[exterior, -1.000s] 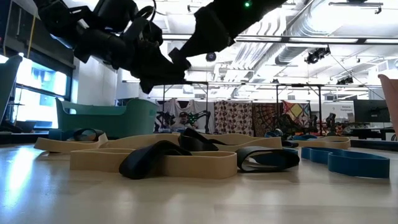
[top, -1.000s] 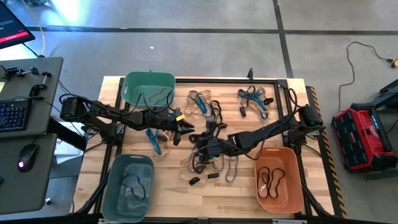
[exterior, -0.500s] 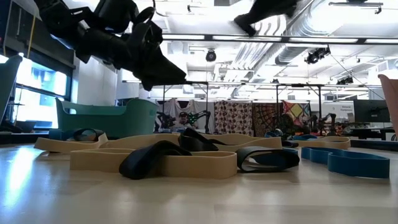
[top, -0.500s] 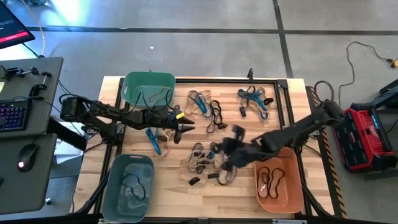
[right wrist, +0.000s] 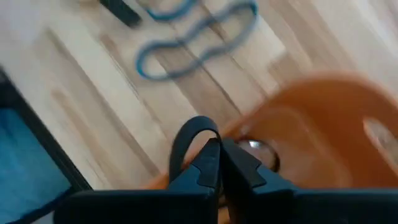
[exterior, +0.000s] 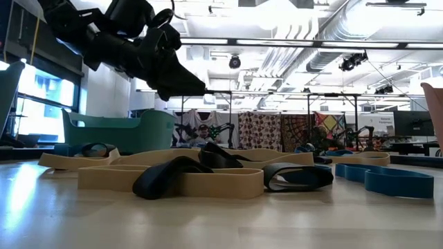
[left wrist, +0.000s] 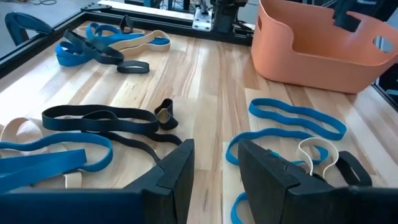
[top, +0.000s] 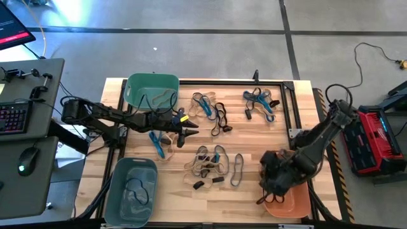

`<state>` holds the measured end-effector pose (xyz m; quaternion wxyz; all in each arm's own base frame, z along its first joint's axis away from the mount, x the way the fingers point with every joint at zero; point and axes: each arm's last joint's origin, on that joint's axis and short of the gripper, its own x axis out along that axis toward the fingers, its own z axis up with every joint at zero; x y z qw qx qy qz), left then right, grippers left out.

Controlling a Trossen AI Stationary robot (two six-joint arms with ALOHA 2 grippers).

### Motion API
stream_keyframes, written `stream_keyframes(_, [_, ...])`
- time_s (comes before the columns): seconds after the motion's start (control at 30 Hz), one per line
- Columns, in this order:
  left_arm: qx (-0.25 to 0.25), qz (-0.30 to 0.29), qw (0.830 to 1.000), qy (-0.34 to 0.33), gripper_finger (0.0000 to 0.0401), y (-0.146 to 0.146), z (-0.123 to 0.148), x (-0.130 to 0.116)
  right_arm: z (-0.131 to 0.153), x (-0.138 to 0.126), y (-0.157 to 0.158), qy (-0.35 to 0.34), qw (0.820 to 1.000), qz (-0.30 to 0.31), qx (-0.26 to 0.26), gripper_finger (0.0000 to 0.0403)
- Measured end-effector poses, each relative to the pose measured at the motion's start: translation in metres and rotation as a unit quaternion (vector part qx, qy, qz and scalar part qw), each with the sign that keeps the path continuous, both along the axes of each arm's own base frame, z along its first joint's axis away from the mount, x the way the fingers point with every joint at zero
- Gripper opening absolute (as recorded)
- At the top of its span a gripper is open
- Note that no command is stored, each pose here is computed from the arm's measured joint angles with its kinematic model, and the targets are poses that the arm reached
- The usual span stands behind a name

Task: Sort rubber bands into baskets
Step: Put the black rubber band into the orange bin

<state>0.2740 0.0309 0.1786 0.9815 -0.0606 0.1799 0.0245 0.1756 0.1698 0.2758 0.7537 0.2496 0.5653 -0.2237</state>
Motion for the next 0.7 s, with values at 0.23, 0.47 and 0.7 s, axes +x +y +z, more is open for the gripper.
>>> stream_keyframes(0.23, [0.005, -0.002, 1.0, 0.002, 0.0117, 0.0, 0.0, 0.0, -0.02, 0.0, 0.005, 0.114, 0.993, -0.018, -0.017, 0.0])
stream_keyframes(0.47, [0.004, -0.002, 1.0, 0.004, 0.0117, 0.0, -0.001, 0.0, -0.034, 0.011, 0.004, 0.144, 0.989, 0.007, -0.03, 0.0])
stream_keyframes(0.7, [0.004, -0.002, 1.0, 0.005, 0.0117, 0.0, -0.001, 0.0, -0.067, -0.002, 0.002, 0.148, 0.987, 0.049, 0.045, 0.0])
